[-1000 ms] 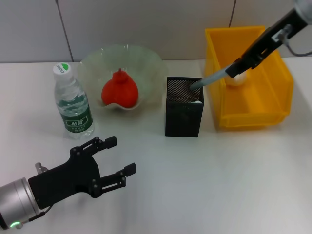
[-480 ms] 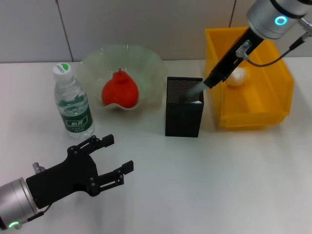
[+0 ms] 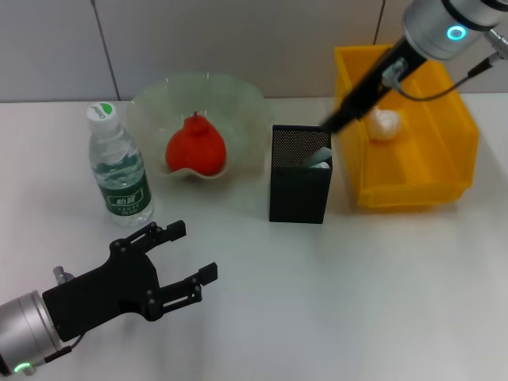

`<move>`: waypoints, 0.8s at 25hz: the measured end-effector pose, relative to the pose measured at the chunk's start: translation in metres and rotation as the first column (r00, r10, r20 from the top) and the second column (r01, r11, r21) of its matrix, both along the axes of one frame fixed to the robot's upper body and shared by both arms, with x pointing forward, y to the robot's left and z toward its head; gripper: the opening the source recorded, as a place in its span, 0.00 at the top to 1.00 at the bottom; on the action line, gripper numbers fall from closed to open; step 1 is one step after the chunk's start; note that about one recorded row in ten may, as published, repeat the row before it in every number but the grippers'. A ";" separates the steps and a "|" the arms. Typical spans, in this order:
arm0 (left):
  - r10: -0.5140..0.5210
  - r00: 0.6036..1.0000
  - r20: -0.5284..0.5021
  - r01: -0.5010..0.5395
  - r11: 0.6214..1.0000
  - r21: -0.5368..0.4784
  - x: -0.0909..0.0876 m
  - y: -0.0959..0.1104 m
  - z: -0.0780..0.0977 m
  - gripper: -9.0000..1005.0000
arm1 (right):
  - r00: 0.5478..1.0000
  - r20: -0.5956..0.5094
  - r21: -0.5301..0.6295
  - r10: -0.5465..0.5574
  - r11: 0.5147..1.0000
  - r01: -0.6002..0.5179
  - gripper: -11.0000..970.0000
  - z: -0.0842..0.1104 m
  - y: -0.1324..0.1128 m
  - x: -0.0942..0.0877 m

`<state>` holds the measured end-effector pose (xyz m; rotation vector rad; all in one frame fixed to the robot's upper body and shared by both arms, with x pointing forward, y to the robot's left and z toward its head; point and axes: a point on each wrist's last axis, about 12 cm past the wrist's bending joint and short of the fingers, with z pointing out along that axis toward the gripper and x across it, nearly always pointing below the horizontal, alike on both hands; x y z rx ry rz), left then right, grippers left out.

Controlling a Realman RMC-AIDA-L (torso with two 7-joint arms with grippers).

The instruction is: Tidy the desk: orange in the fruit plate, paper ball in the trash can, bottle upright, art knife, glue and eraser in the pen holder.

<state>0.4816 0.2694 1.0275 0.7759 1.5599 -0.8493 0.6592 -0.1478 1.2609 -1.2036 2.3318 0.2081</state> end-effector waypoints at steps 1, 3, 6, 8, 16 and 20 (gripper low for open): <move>0.000 1.000 0.000 0.000 1.000 0.000 0.000 0.000 0.000 0.16 | 0.999 0.035 0.037 -0.009 0.999 0.007 0.48 0.001 -0.005 -0.001; 0.000 1.000 -0.003 0.000 1.000 -0.002 0.000 0.000 0.000 0.16 | 0.993 0.115 0.160 -0.011 0.987 -0.008 0.43 0.003 -0.016 -0.005; -0.005 1.000 -0.013 0.005 1.000 -0.009 0.000 0.000 0.001 0.16 | 0.979 0.203 0.366 0.011 0.927 -0.086 0.37 -0.003 -0.033 -0.014; -0.005 1.000 -0.014 0.005 1.000 -0.009 0.000 0.000 0.001 0.16 | 0.965 0.260 0.495 0.044 0.852 -0.172 0.30 -0.015 -0.045 -0.025; -0.059 0.998 -0.037 0.059 0.998 -0.014 -0.003 0.002 0.004 0.16 | 0.936 0.316 0.748 0.158 0.565 -0.348 0.19 -0.094 -0.085 -0.081; -0.129 0.990 -0.048 0.129 0.992 -0.010 -0.006 0.004 0.007 0.16 | 0.935 0.313 0.788 0.165 0.504 -0.353 0.19 -0.134 -0.107 -0.109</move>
